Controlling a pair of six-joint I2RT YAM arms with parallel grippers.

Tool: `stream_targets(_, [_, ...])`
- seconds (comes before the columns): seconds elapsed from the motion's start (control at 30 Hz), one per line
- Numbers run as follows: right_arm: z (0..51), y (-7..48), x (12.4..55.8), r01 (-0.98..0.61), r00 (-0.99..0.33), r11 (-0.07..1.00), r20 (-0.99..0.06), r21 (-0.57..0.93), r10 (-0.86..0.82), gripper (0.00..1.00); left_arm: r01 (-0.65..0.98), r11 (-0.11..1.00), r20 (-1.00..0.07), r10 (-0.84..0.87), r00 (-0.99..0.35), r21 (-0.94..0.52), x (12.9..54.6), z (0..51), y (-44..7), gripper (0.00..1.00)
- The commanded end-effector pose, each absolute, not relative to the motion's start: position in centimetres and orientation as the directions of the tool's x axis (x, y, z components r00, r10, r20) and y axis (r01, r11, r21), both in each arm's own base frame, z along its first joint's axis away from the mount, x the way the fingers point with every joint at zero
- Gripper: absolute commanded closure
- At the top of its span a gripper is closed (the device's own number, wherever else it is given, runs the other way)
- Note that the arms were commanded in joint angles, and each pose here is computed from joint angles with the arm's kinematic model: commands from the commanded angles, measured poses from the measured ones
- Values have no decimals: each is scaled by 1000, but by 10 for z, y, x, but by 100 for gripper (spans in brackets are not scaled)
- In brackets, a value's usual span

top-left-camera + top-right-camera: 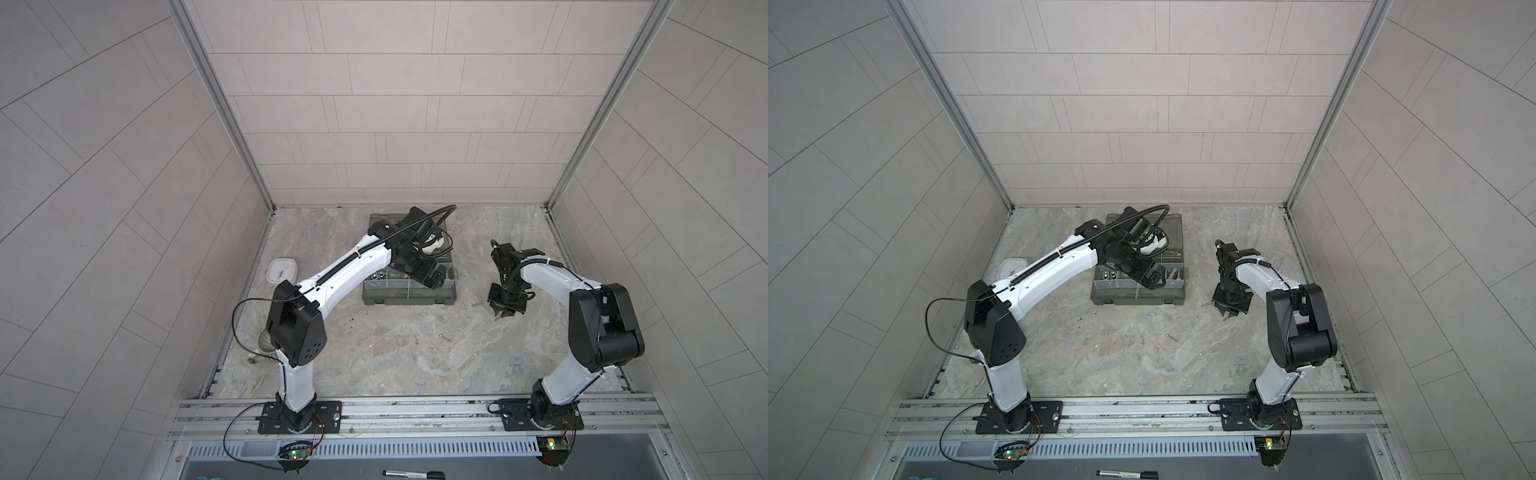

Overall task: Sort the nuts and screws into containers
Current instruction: 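Move the right gripper back to the screws while the left reaches over the box, then close the right gripper on another silver screw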

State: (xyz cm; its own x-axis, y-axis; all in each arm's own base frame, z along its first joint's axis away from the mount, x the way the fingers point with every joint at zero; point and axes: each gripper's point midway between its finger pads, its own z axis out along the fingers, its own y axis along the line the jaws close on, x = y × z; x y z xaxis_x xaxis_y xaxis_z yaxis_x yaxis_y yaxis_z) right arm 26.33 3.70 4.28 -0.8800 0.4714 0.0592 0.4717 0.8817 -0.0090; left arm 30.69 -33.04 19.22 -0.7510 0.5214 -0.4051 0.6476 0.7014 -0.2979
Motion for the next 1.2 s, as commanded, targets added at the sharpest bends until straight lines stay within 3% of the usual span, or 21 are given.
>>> stream_targets(0.0, [42, 26, 261, 509, -860, 860, 26, -31, 510, 81, 651, 713, -401, 534, -744, -259, 312, 193, -324, 0])
stream_targets(0.7, [23, 29, 265, 553, -832, 833, 48, 17, 552, 78, 663, 720, -388, 562, -731, -206, 314, 190, -316, 0])
stream_targets(1.1, [8, 30, 254, 562, -824, 827, 82, 4, 560, 83, 658, 727, -374, 565, -736, -197, 313, 186, -312, 0])
stream_targets(1.17, [5, 30, 252, 562, -823, 827, 92, 0, 560, 89, 655, 729, -370, 563, -739, -199, 312, 184, -311, 0])
